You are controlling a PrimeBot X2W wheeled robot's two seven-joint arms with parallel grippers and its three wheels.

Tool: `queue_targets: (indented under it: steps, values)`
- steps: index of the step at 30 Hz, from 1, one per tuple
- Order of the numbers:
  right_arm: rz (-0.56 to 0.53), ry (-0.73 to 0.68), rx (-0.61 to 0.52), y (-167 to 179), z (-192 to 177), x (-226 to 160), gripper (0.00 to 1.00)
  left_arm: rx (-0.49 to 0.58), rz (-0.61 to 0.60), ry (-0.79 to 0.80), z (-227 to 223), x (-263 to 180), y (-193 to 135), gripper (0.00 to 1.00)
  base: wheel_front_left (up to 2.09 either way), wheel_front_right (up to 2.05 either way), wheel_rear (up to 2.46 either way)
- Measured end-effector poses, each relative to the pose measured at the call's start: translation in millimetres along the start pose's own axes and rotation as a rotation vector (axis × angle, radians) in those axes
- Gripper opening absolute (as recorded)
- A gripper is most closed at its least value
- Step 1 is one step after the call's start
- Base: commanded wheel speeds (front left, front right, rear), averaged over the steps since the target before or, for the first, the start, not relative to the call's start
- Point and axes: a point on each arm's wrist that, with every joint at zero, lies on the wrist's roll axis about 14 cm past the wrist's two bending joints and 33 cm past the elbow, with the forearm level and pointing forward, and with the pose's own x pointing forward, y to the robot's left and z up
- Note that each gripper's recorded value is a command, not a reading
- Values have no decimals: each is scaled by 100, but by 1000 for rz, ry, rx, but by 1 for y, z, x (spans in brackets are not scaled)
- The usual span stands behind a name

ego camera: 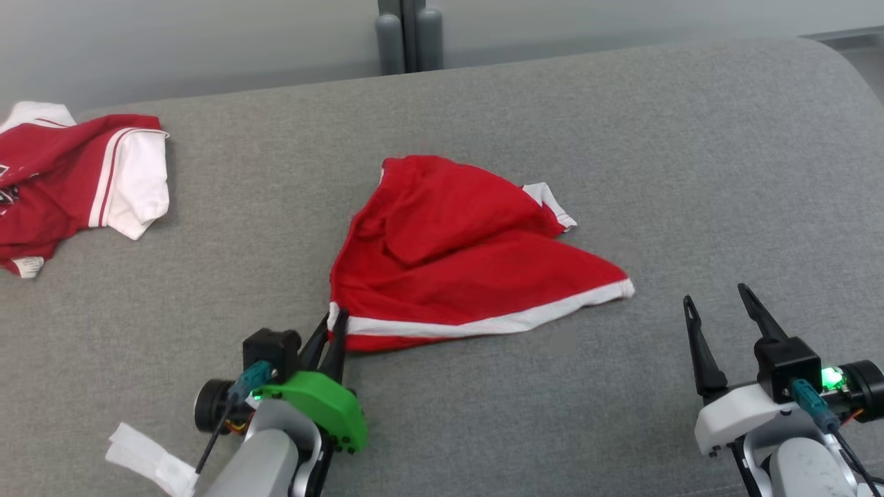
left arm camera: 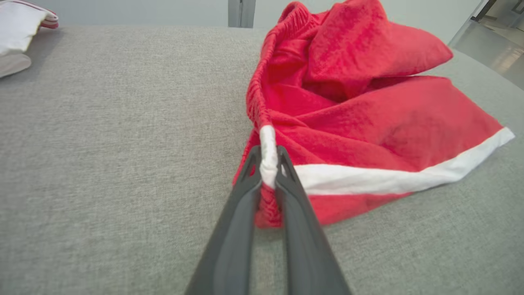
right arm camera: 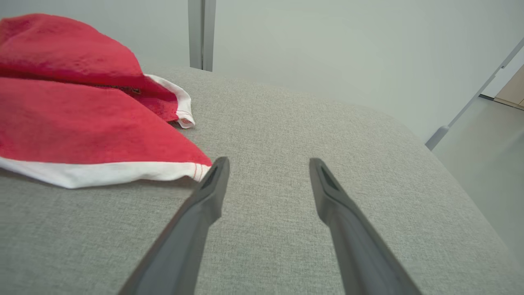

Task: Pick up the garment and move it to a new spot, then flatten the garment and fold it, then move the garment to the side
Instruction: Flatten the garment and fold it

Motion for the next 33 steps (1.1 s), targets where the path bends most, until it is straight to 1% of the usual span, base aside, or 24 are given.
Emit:
queue_targets:
  steps: [6, 7, 8, 9, 10, 16, 21, 29, 33]
  values:
    - [17, -9, 18, 7, 3, -2, 100, -50, 65, -4, -5, -19, 16, 0, 0, 0, 0]
    - [22, -10, 19, 9, 3, -2, 100, -58, 72, -17, -2, -20, 18, 13, 0, 0, 0]
    - [25, -11, 22, 10, 4, -3, 100, -62, 72, -32, 2, -20, 19, 41, 0, 0, 0]
    - [28, -14, 23, 11, 5, -3, 100, -66, 77, -49, 7, -21, 20, 87, 0, 0, 0]
    - [31, -17, 24, 12, 6, -3, 100, -66, 79, -64, 11, -22, 22, 100, 0, 0, 0]
    - [42, -42, 26, 15, 14, -3, 100, -54, 83, -140, 30, -33, 26, 100, 0, 0, 0]
    - [47, -83, 32, 17, 28, -5, 100, -13, 78, -213, 48, -47, 24, 100, 0, 0, 0]
    - [67, -139, 48, 24, 46, -16, 100, -18, 107, -261, 52, -74, 23, 100, 0, 0, 0]
    - [80, -156, 74, 29, 51, -23, 100, -30, 151, -280, 51, -90, 31, 100, 0, 0, 0]
